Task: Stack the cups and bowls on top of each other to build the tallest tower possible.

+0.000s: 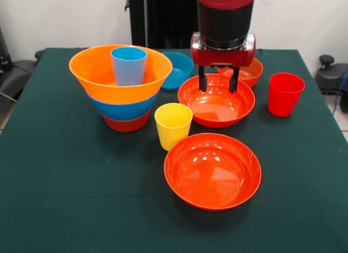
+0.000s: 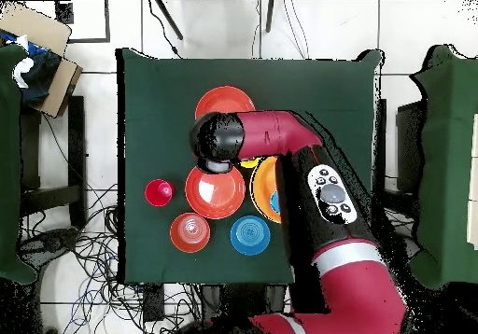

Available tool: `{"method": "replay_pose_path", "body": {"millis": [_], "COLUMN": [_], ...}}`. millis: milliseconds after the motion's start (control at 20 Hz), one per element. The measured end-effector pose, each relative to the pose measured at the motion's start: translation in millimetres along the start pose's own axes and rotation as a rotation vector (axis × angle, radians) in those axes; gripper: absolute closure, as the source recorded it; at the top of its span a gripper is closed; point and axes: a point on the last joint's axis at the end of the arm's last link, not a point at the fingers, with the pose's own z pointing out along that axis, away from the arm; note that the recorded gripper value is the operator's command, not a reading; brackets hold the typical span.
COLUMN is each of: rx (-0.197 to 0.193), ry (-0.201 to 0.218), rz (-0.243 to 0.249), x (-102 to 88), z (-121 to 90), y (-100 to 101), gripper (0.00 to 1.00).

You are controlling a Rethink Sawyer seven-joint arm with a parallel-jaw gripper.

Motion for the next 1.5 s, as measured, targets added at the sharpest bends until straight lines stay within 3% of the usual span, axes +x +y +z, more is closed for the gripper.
{"method": "replay_pose_path", "body": {"millis": [300, 800, 1500], "rx": [-0.001, 0.026, 0.063], "ry": [0.002, 0.009, -0.013], "rz": [0.005, -0.017, -0.042], "x": [1.5, 9.8, 14.4], "z": [15.9, 21.1, 8.6], "y": [-2.2, 10.1, 24.0], "gripper": [0.00, 0.00, 0.00]}}
